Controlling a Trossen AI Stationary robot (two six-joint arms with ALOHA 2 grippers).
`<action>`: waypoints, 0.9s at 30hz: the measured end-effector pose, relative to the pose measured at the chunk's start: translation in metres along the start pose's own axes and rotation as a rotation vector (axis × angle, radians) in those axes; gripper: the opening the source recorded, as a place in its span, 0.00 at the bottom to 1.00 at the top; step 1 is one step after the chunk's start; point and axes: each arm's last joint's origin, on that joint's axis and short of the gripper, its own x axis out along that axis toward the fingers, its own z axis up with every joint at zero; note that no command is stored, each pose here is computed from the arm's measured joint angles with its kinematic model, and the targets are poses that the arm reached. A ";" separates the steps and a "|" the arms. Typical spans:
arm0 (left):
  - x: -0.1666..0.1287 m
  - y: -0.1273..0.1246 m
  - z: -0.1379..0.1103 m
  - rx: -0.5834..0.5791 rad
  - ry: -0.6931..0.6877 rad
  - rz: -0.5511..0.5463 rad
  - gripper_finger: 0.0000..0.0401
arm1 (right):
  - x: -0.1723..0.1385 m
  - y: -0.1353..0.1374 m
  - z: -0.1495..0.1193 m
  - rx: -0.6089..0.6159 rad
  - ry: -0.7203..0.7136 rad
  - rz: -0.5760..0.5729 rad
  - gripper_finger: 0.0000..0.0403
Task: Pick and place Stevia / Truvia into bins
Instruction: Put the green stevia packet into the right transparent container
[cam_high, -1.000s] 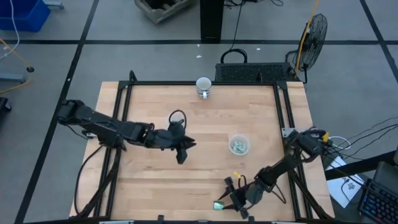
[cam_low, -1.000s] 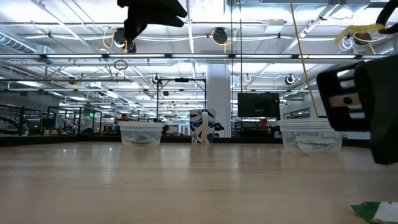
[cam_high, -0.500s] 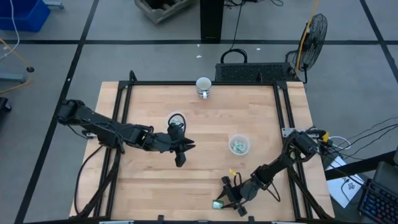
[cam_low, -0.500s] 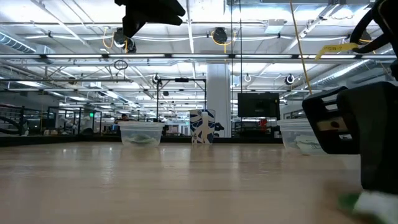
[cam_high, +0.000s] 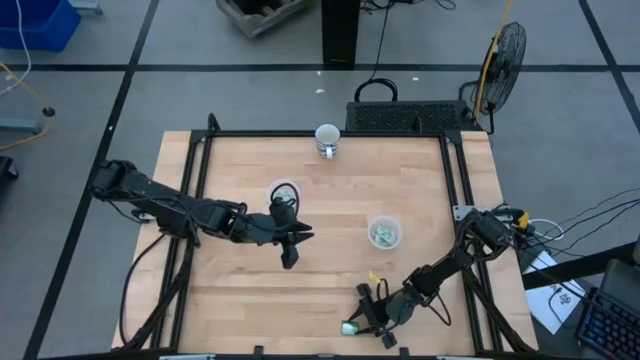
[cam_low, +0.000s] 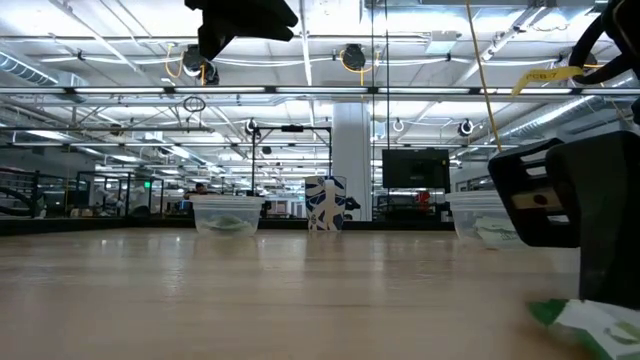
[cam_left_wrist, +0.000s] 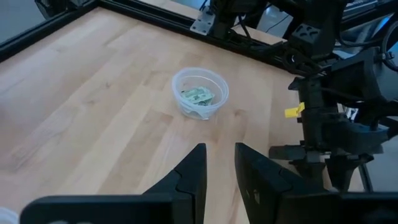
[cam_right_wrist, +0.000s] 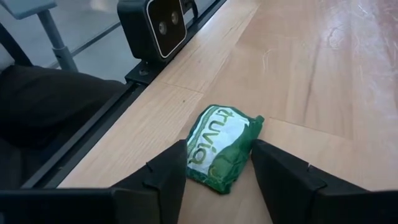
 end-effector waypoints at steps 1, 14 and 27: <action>0.000 0.000 0.000 0.004 0.000 0.000 0.22 | 0.000 0.000 0.000 0.001 0.000 -0.001 0.41; 0.000 0.000 0.000 0.008 0.002 0.001 0.22 | -0.006 0.000 0.011 -0.011 -0.046 0.000 0.14; 0.000 0.001 -0.001 0.012 0.015 0.007 0.22 | -0.103 -0.021 0.071 -0.139 0.118 -0.421 0.13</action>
